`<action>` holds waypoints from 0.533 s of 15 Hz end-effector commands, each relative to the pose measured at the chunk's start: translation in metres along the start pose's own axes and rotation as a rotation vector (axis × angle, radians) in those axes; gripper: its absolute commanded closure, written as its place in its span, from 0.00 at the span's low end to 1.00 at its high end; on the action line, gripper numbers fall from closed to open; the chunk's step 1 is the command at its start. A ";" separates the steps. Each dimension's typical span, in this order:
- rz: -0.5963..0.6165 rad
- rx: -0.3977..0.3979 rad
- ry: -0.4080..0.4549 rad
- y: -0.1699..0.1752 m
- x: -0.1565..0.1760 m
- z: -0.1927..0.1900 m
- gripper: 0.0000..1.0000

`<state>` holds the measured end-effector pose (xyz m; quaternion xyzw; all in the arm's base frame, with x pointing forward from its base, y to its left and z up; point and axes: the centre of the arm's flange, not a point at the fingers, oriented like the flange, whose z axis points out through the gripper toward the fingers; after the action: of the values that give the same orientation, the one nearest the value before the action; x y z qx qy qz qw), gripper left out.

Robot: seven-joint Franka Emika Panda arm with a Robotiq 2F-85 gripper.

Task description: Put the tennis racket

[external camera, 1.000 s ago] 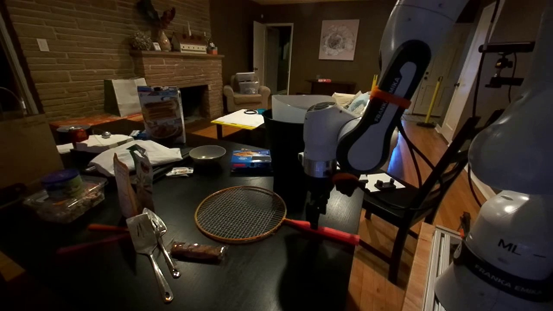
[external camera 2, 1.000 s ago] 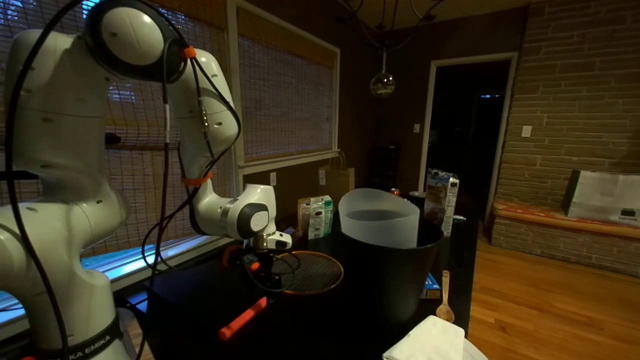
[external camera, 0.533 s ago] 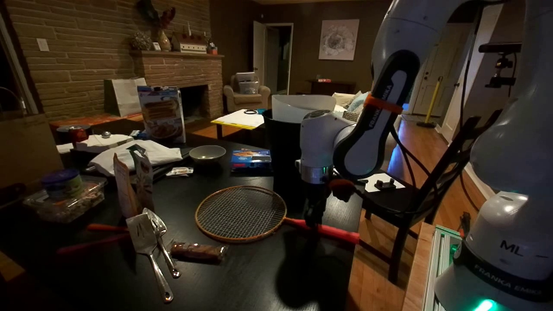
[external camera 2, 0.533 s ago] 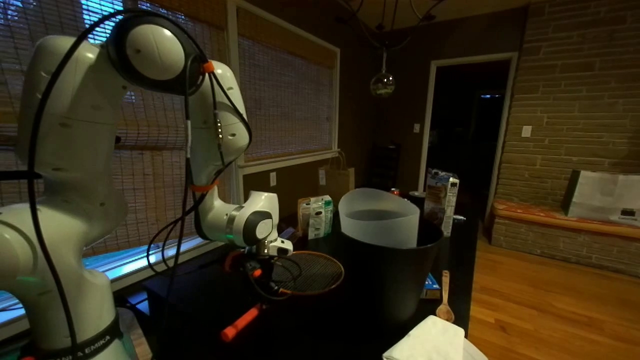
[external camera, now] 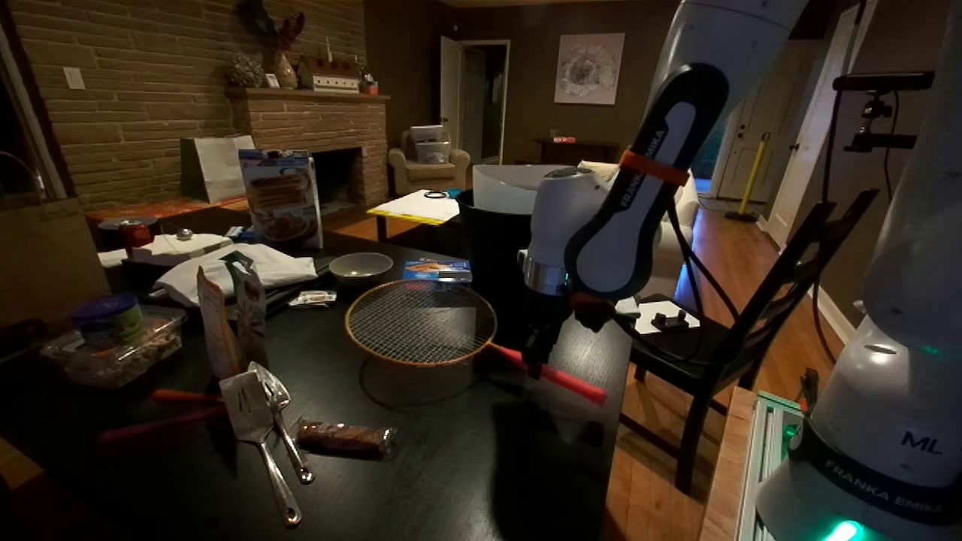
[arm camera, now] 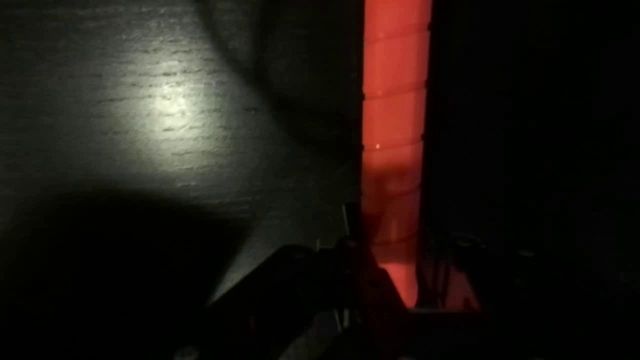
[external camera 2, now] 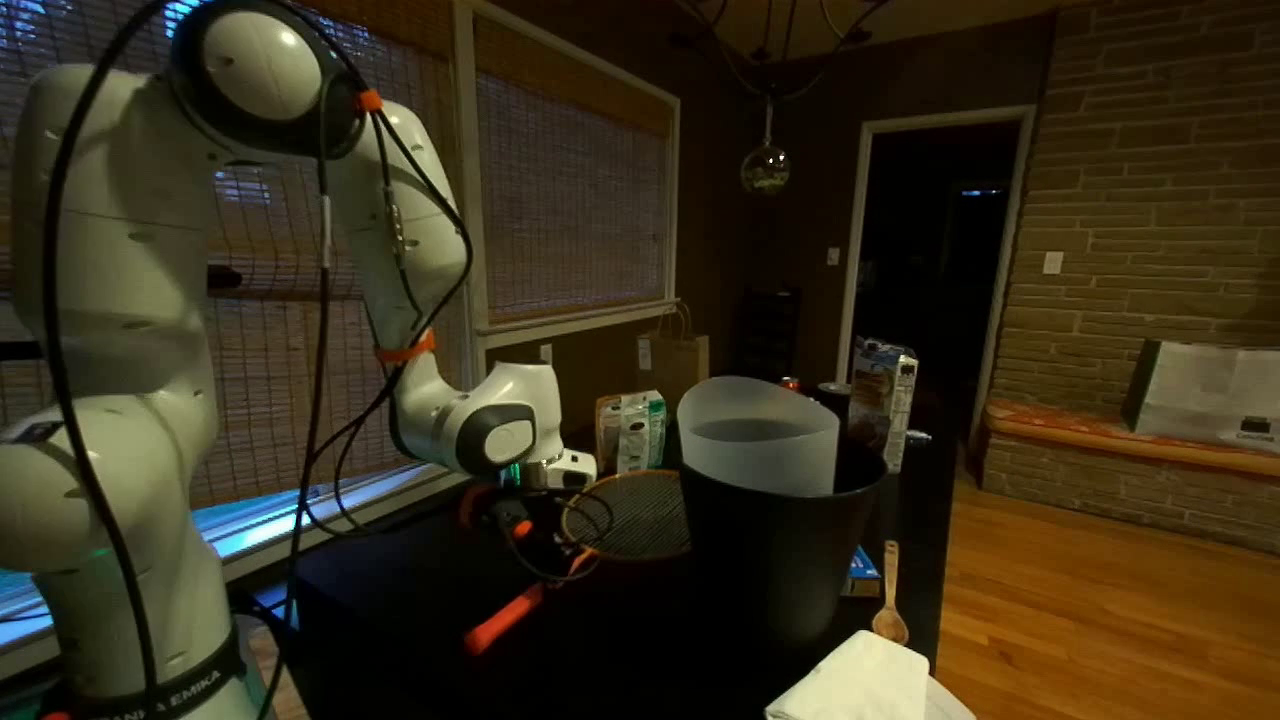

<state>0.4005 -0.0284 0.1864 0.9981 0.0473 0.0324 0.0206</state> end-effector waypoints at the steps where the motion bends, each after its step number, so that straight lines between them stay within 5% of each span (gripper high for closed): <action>1: 0.002 -0.053 0.131 0.018 -0.021 -0.054 0.93; 8: -0.223 -0.111 0.277 0.006 0.027 -0.120 0.93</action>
<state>0.4192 -0.0419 0.2709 0.9826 0.1069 0.1391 0.0602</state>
